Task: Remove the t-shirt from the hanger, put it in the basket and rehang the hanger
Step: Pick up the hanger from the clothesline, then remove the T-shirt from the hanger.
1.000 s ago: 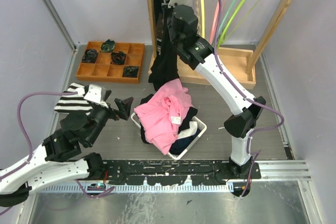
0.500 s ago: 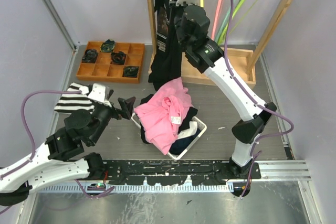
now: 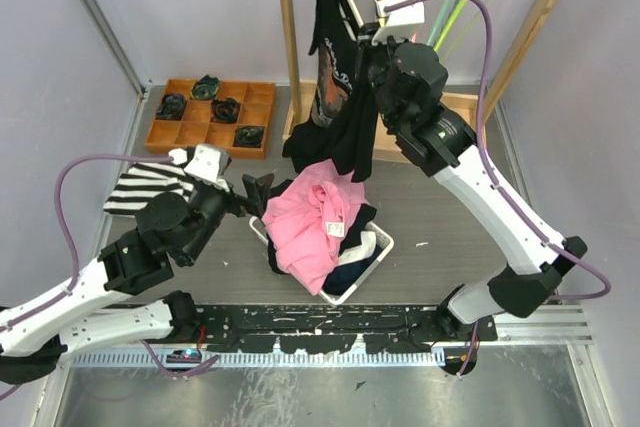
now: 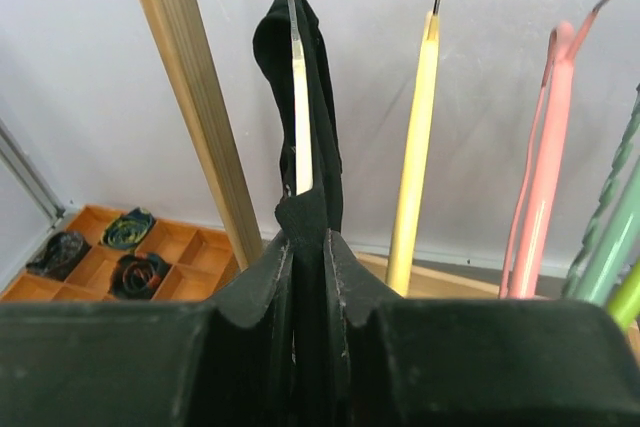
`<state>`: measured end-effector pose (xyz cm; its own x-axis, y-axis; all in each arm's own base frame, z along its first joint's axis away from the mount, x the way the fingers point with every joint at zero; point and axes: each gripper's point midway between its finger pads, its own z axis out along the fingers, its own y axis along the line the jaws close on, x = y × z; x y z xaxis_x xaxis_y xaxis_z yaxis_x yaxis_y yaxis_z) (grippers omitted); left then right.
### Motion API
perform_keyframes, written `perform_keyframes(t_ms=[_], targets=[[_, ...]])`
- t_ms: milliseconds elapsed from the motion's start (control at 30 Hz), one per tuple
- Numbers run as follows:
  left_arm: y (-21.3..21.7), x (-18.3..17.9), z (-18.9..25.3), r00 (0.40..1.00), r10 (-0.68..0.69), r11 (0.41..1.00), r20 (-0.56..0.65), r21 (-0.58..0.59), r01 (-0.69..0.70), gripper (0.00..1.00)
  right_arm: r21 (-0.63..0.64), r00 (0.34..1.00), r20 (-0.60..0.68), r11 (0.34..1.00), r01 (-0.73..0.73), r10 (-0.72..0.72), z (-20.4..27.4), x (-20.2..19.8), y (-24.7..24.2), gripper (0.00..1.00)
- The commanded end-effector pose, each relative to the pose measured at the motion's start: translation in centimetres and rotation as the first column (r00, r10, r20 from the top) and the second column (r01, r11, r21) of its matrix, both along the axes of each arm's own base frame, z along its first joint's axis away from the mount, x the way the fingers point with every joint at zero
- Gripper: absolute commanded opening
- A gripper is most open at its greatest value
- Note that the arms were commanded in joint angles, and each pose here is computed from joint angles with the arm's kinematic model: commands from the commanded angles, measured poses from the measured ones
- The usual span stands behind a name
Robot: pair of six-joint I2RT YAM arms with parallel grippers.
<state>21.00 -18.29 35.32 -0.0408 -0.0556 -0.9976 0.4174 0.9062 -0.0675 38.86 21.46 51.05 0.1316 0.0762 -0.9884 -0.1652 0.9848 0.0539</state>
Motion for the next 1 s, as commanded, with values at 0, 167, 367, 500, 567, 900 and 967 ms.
perform_keyframes(t_ms=[0, 167, 367, 500, 567, 900, 967], targets=[[-1.2, 0.1, 3.8, 0.997, -0.033, 0.997, 0.069, -0.069, 0.038, 0.98, 0.074, 0.995, 0.068, 0.994, -0.075, 0.07, 2.7, -3.1, -1.0, 0.01], [-2.8, 0.9, 6.3, 0.991, -0.043, 0.996, 0.126, -0.068, 0.052, 0.98, 0.105, 0.98, 0.098, 0.978, -0.183, 0.173, 2.0, -6.4, -1.6, 0.0], [-5.4, 2.2, 10.6, 0.97, -0.066, 0.996, 0.235, -0.045, 0.079, 0.98, 0.13, 0.966, 0.121, 0.961, -0.245, 0.23, 1.1, -10.2, -3.4, 0.01], [-6.8, 3.9, 12.0, 0.964, -0.065, 0.996, 0.256, -0.039, 0.077, 0.98, 0.149, 0.962, 0.136, 0.955, -0.257, 0.238, 0.4, -12.1, -4.9, 0.01], [-7.4, 4.9, 12.3, 0.962, -0.065, 0.996, 0.266, -0.045, 0.08, 0.98, 0.159, 0.958, 0.146, 0.95, -0.27, 0.248, 0.3, -13.1, -5.5, 0.01], [-11.1, 9.6, 14.8, 0.943, -0.104, 0.991, 0.315, -0.043, 0.123, 0.98, 0.185, 0.937, 0.167, 0.924, -0.336, 0.307, -0.7, -16.9, -7.3, 0.01], [-12.1, 10.0, 15.1, 0.937, -0.121, 0.989, 0.329, -0.043, 0.143, 0.98, 0.182, 0.935, 0.16, 0.922, -0.342, 0.316, -1.0, -17.3, -7.5, 0.01]])
